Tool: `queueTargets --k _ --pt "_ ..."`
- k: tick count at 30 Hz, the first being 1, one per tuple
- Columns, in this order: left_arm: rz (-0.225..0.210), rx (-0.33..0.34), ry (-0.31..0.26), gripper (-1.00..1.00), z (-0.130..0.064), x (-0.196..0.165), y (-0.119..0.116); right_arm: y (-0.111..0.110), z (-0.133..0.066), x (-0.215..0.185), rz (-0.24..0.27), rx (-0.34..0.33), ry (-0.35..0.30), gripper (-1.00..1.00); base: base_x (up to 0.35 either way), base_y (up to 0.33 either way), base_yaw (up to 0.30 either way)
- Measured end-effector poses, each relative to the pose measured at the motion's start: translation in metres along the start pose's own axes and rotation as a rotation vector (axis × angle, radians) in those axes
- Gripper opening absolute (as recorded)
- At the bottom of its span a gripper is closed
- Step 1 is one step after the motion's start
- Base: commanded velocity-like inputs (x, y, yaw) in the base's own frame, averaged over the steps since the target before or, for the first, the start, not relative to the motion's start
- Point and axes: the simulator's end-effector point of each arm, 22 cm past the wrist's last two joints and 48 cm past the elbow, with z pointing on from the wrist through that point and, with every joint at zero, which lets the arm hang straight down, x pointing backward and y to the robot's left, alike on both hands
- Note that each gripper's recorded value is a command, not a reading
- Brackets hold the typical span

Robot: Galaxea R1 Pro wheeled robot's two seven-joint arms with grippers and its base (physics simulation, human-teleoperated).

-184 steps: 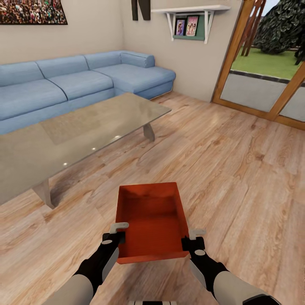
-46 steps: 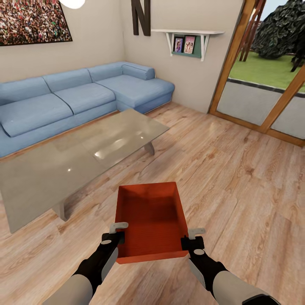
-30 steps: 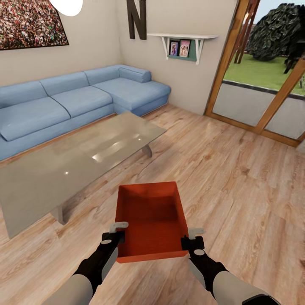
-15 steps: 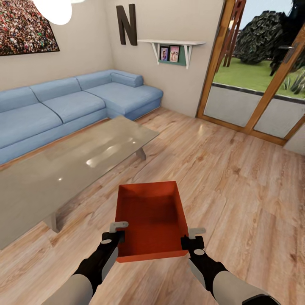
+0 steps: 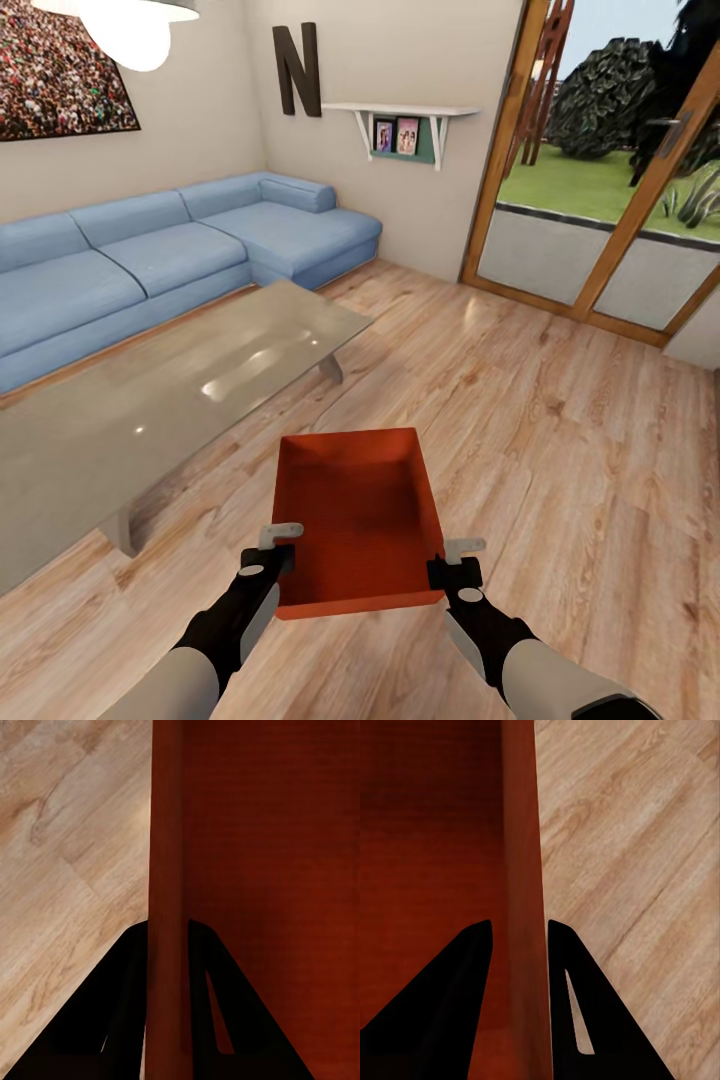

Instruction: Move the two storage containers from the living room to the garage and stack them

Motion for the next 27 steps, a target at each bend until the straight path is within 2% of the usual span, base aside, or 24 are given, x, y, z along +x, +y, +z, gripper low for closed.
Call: queueTargets --k 23,27 --pt "-0.003 0.001 -0.036 -1.0 -0.01 -0.019 0.0 -0.003 -0.007 -0.02 0.003 0.004 -0.036 -1.0 0.0 0.0 0.0" --pt "-0.004 0.002 -0.042 -1.0 -0.016 -0.024 0.0 -0.004 -0.013 -0.025 0.004 0.004 -0.042 -1.0 0.0 0.0 0.0"
